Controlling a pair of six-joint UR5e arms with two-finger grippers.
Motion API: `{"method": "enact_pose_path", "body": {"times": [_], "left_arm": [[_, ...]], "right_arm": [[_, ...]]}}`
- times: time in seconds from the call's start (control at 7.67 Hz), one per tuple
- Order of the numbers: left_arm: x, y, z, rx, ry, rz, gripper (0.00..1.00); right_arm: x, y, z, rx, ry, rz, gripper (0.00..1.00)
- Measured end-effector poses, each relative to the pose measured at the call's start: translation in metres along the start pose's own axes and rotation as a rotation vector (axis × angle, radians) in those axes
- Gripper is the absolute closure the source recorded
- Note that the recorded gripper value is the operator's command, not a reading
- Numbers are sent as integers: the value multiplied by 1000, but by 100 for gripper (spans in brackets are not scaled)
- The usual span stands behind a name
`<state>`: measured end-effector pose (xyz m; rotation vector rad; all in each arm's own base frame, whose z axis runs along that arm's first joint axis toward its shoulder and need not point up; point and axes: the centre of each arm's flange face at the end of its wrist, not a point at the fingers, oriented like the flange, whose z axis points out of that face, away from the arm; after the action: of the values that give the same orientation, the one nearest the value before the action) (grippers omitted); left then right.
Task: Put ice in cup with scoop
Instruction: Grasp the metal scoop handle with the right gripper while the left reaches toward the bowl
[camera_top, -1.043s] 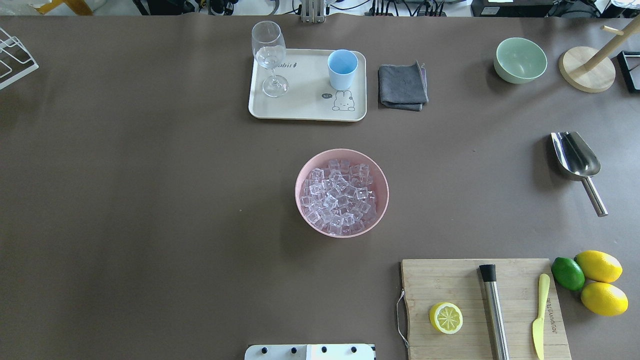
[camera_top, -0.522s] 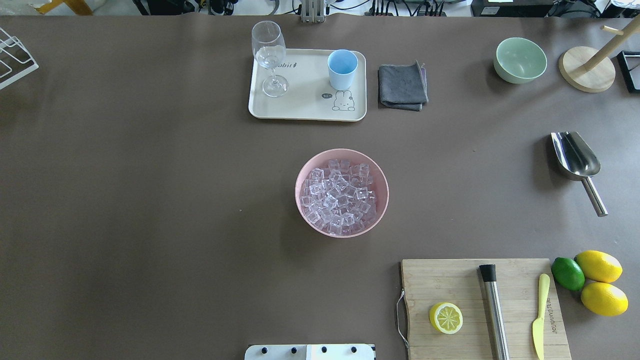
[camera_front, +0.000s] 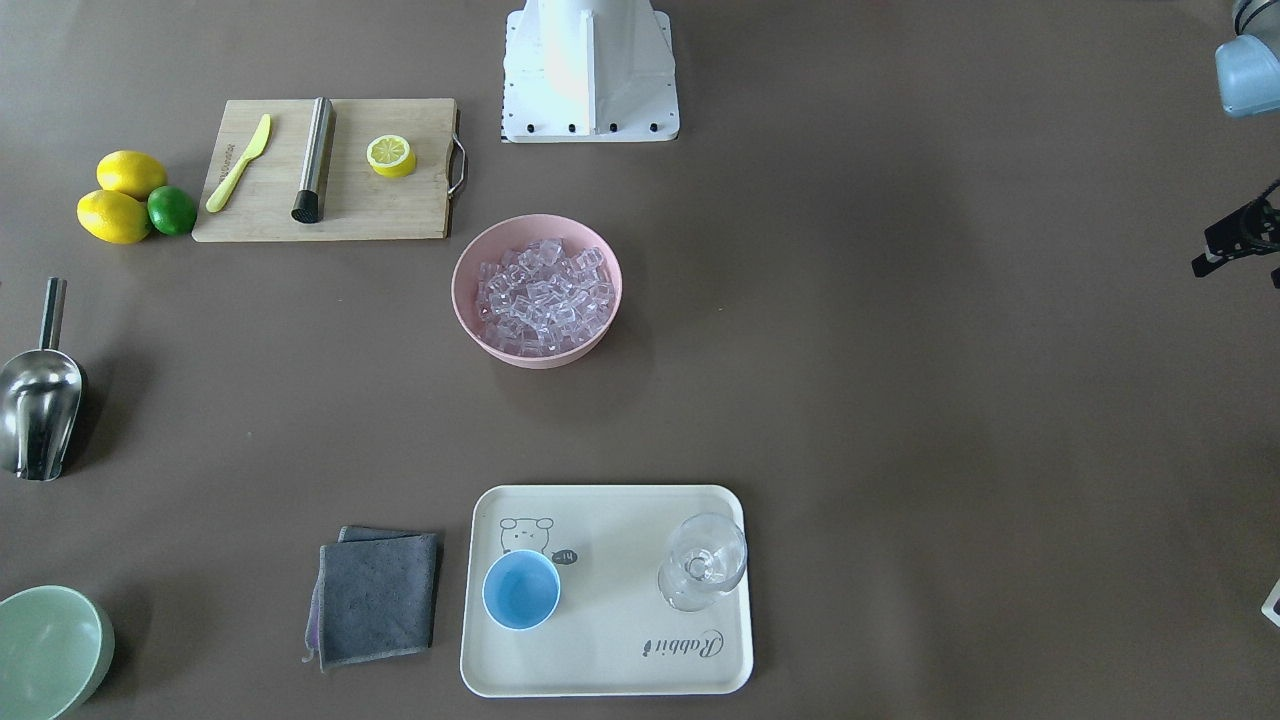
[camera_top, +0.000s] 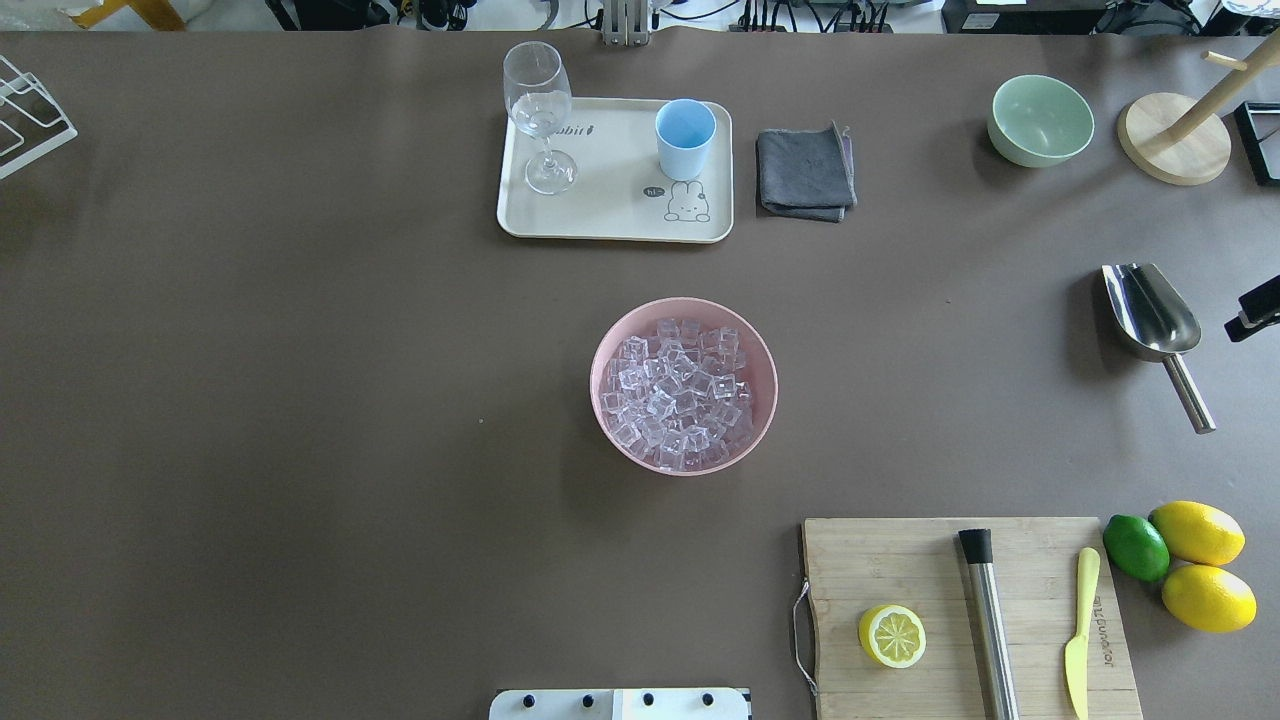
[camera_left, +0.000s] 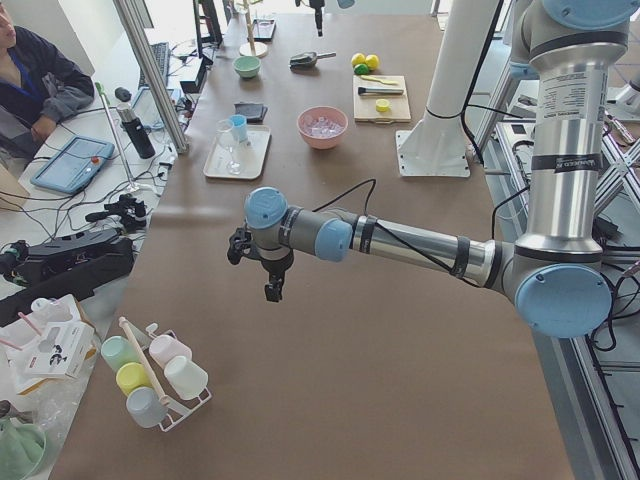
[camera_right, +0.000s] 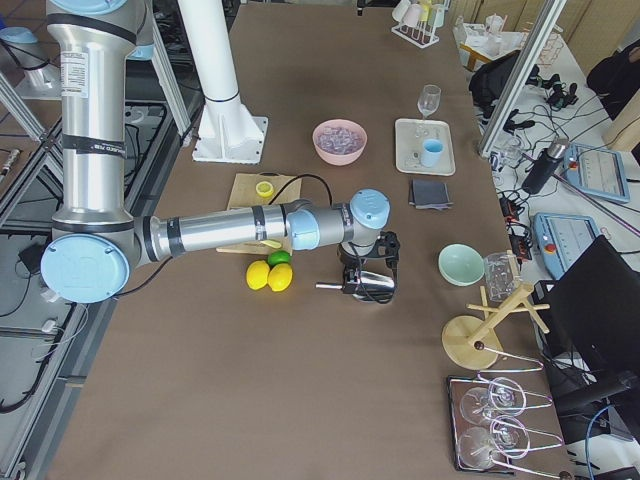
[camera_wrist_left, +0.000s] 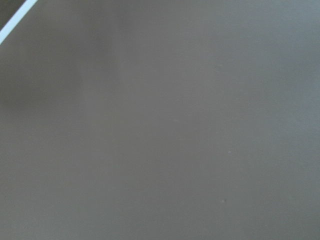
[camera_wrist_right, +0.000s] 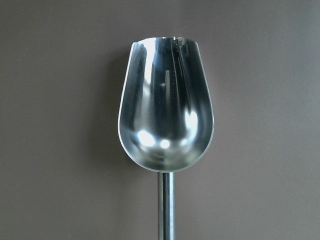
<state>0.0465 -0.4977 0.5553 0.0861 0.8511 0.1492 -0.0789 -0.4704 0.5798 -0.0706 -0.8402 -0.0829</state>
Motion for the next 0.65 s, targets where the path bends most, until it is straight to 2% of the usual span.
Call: {"method": "enact_pose_path", "body": {"times": [0.39,0.65], "left_arm": [[103,-40,3,4,72,188,2],[174,-60,13,-1,132,317,2]], "right_arm": [[1,15,49,6,7,-49,0],[-4,15,77,-10,40,-54,0]]}}
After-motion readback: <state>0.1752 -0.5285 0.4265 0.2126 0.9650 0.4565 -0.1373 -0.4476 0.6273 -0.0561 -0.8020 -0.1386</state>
